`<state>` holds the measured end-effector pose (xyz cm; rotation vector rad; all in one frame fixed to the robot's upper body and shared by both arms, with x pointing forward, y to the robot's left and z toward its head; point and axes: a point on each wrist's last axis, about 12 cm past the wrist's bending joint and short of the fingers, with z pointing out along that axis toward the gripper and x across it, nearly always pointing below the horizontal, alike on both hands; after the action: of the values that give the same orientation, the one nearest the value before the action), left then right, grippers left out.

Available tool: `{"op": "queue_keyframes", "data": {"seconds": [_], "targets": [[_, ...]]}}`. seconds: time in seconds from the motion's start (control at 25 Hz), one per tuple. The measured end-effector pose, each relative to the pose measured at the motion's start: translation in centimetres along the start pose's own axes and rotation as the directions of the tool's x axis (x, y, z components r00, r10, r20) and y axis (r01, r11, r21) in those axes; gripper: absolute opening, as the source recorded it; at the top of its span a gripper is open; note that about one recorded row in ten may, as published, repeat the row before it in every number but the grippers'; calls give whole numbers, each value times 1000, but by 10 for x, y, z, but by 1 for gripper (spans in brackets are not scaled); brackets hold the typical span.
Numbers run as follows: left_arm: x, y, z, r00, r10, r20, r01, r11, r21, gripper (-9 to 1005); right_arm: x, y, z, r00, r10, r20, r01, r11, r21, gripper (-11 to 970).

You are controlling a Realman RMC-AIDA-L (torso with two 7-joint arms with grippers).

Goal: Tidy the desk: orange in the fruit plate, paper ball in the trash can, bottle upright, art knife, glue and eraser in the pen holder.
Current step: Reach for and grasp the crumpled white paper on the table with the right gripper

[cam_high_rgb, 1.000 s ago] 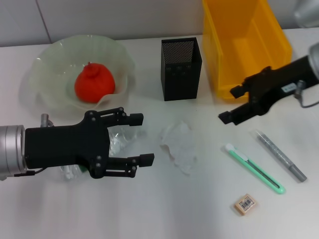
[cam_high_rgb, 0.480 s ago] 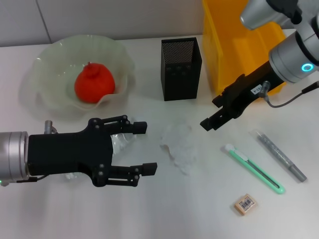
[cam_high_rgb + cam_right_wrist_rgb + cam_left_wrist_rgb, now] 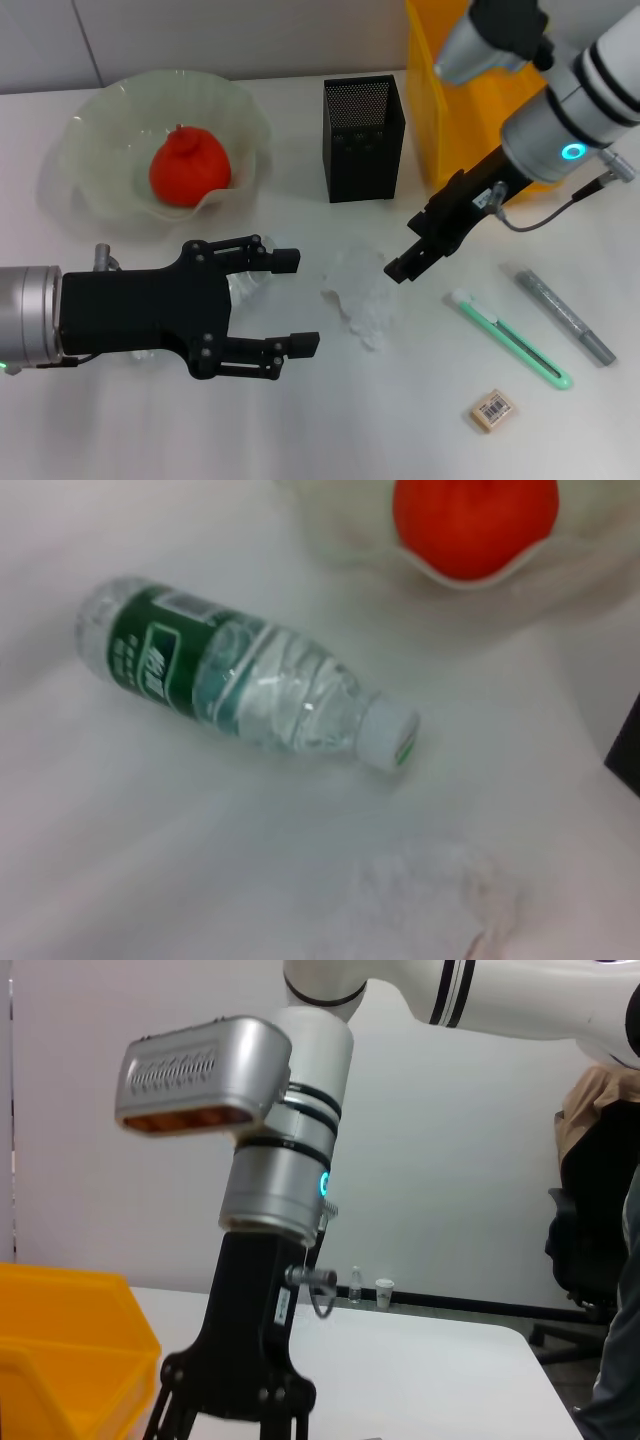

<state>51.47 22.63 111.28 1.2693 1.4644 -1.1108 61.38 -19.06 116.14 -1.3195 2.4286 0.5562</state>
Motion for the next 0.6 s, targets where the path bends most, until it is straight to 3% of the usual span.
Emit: {"op": "queue_keyframes", "data": {"seconds": [0.6], "targets": [[0, 0, 1, 1000, -2, 1, 2, 1000, 2, 827, -14, 4, 24, 998, -33, -51, 33, 999, 4, 826]]}}
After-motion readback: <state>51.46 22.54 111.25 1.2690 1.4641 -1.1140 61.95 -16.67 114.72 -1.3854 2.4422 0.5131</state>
